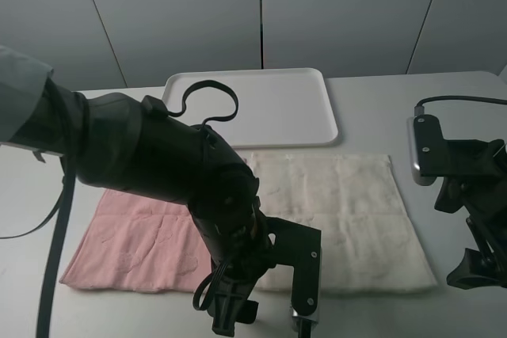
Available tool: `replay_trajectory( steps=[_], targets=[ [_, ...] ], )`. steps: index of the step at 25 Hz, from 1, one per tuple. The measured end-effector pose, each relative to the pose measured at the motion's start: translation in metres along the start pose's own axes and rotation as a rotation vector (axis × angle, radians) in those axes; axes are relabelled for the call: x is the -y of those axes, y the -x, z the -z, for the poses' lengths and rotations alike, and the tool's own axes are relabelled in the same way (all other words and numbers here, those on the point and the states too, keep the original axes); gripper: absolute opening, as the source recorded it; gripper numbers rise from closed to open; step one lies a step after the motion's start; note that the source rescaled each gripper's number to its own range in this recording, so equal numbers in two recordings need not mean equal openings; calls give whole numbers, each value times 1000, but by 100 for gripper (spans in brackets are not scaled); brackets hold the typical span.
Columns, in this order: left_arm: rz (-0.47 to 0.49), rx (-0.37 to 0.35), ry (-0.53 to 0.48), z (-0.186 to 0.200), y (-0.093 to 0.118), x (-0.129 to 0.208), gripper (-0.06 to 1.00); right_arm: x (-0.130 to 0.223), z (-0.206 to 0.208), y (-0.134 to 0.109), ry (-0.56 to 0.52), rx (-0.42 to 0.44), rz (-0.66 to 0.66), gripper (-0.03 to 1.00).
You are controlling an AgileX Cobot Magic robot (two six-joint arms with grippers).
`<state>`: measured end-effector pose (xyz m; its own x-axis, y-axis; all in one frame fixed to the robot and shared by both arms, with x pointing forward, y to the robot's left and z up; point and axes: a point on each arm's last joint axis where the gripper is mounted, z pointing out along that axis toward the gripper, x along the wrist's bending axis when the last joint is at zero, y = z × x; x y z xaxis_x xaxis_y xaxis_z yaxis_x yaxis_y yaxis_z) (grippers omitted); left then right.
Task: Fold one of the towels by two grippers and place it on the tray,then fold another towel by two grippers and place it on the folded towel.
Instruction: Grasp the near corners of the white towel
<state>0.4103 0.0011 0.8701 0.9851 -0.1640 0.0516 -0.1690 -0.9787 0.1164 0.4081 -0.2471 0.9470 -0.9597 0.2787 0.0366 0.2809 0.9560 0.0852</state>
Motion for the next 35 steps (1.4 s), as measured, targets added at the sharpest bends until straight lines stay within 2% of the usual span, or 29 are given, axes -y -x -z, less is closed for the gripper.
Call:
replay_trajectory(
  steps=[11, 16, 21, 35],
  targets=[
    [-4, -3, -5, -5, -1, -1, 99, 2, -11, -14, 34, -72, 112, 100],
    [-9, -6, -8, -5, -1, 0, 99, -9, -18, -28, -11, -58, 244, 100],
    [-5, -7, -9, -5, -2, 0, 99, -12, -25, -33, -26, -16, 245, 100],
    [5, -11, -10, -5, -2, -1, 99, -14, -55, -25, -68, -39, 238, 100]
  ],
)
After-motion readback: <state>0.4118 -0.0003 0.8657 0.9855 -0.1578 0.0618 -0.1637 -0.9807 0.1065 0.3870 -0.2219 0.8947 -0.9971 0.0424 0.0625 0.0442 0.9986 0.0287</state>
